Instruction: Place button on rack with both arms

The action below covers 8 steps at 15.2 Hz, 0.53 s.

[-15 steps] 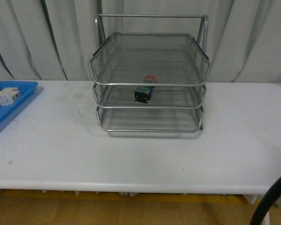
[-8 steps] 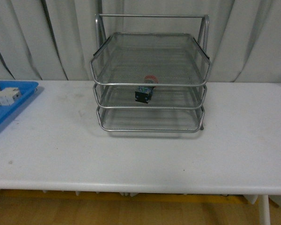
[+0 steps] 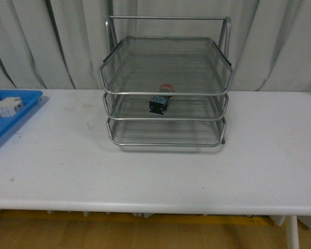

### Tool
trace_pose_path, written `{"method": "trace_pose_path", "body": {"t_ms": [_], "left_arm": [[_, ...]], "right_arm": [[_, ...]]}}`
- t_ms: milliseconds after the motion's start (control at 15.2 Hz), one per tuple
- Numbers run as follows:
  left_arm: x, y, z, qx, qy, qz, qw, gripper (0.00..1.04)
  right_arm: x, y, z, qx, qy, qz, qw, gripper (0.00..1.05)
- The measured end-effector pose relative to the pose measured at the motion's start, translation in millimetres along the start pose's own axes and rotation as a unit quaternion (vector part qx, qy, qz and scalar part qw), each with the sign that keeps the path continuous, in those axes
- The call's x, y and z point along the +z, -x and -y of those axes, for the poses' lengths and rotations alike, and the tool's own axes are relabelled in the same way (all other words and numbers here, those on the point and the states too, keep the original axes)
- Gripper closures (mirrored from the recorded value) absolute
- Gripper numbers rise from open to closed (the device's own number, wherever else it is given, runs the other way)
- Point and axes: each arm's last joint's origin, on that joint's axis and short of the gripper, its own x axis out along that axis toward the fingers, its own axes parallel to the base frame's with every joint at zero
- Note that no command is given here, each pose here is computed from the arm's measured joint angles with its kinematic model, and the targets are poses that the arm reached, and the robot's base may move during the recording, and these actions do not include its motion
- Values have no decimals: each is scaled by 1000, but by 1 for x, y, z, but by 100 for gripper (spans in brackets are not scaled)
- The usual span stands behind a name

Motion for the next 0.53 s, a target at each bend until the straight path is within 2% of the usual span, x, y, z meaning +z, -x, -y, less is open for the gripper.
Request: {"method": "trace_pose_path", "body": {"t_ms": [526], "left_arm": [[0, 0, 0, 0, 0, 0, 1000, 7]], "right_arm": [[5, 23, 0, 0, 0, 10, 1000, 103]]}}
